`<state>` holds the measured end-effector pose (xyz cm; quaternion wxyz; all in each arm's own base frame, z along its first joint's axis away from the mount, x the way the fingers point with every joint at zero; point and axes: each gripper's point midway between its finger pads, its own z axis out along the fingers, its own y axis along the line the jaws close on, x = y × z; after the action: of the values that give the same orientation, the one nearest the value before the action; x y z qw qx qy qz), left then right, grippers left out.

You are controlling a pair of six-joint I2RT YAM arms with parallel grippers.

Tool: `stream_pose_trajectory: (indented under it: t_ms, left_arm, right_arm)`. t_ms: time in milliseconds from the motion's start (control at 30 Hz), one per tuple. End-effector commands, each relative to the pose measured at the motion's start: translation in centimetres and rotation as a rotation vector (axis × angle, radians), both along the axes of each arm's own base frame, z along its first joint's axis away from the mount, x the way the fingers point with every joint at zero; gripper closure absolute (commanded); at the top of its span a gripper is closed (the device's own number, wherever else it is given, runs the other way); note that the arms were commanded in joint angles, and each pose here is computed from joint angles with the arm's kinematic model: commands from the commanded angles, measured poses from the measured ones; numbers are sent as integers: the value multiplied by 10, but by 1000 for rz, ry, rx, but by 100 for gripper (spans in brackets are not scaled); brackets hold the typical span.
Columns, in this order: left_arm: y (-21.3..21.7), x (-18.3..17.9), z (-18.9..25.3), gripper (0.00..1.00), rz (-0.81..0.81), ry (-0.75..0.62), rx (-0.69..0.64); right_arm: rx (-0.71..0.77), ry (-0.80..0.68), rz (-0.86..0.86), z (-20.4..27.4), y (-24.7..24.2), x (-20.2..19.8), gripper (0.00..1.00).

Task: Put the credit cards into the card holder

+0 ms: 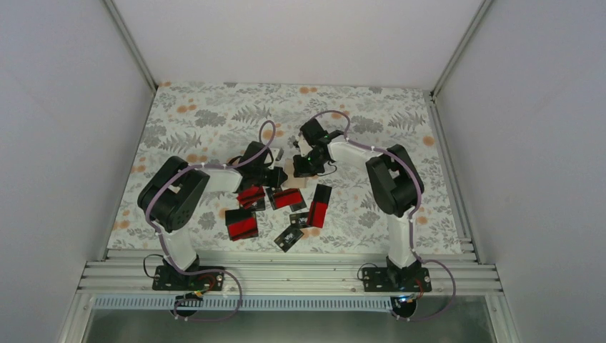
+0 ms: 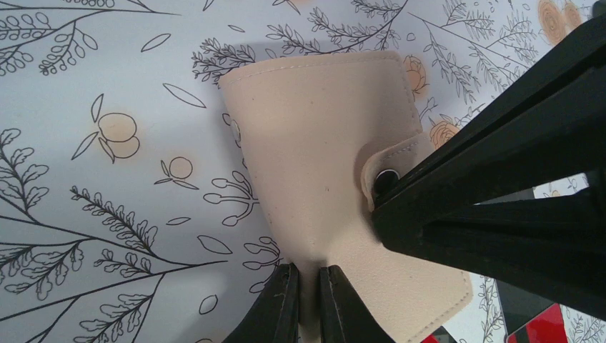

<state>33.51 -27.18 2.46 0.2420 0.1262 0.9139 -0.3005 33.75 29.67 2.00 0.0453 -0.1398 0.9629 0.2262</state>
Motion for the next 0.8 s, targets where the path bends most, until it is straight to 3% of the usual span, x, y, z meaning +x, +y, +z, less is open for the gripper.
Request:
stream_pose_trajectory:
  t_ms: [0, 233, 367, 567, 767]
  left_arm:
    - [0, -7, -3, 93, -19, 13, 26]
    - [0, -7, -1, 93, -22, 10, 23]
    - [0, -9, -2, 93, -22, 10, 25]
    - [1, -9, -2, 93, -25, 11, 32]
    - [1, -8, -1, 93, -23, 9, 36]
  right_arm:
    - [-372, 323, -1, -97, -70, -89, 96]
    - [-386, 362, 13, -107, -70, -92, 96]
    - [-285, 314, 29, -82, -43, -71, 95]
    - [5, 228, 101, -3, 17, -40, 65]
    - [120, 145, 133, 56, 37, -26, 59]
